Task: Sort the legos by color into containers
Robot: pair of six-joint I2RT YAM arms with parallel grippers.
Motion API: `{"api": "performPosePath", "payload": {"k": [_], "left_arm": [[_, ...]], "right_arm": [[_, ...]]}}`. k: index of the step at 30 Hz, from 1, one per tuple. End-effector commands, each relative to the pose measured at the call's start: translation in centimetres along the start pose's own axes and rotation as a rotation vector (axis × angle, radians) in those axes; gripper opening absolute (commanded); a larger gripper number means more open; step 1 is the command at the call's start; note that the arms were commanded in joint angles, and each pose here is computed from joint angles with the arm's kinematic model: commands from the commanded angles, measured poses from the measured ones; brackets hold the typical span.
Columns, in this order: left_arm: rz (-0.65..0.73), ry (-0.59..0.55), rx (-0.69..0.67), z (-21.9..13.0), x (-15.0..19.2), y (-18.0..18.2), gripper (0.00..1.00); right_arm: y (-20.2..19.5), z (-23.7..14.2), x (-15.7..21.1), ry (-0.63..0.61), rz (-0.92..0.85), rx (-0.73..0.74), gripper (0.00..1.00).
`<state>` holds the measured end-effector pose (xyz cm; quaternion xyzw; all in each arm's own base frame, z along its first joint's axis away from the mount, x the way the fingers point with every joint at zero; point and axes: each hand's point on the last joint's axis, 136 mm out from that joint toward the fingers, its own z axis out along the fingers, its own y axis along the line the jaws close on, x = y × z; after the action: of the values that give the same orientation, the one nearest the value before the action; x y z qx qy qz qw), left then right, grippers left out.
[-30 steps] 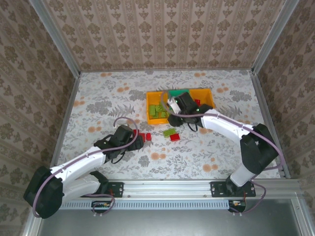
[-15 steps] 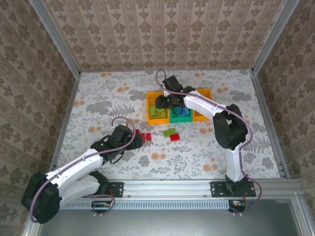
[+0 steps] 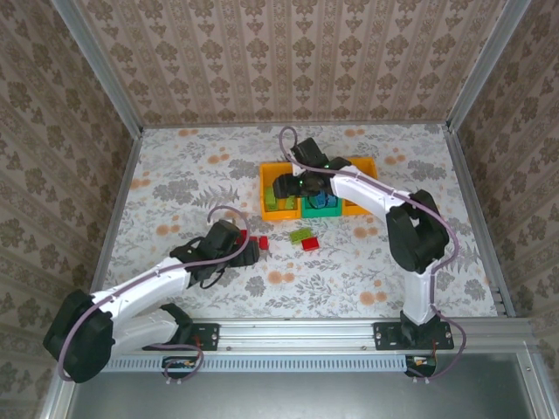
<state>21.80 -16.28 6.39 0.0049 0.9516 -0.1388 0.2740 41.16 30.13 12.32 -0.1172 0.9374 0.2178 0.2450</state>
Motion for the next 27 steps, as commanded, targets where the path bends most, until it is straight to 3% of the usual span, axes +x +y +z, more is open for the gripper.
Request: {"api": "performPosePath", "payload": {"k": [1, 5, 8, 14, 27], "left_arm": [[0.008, -0.028, -0.033, -0.6, -0.8, 0.3, 1.00], [-0.044, -0.064, -0.054, -1.2, -0.7, 1.8, 1.00], [-0.094, -0.071, -0.092, -1.8, -0.4, 3.5, 1.00], [-0.135, -0.070, -0.124, -2.4, 0.1, 5.3, 1.00], [-0.162, -0.050, -0.108, -2.0, 0.9, 5.9, 1.00]], "right_arm": [[3.5, -1.9, 1.7, -0.031, -0.230, -0.060, 0.68], [4.4, -1.1, 6.6, 0.019, -0.549, -0.018, 0.74], [4.6, -0.1, 9.2, 0.065, -0.668, -0.041, 0.75], [6.5, 1.3, 10.9, 0.083, -0.771, -0.130, 0.75], [8.2, 4.6, 12.3, 0.152, -0.882, -0.132, 0.75]]}}
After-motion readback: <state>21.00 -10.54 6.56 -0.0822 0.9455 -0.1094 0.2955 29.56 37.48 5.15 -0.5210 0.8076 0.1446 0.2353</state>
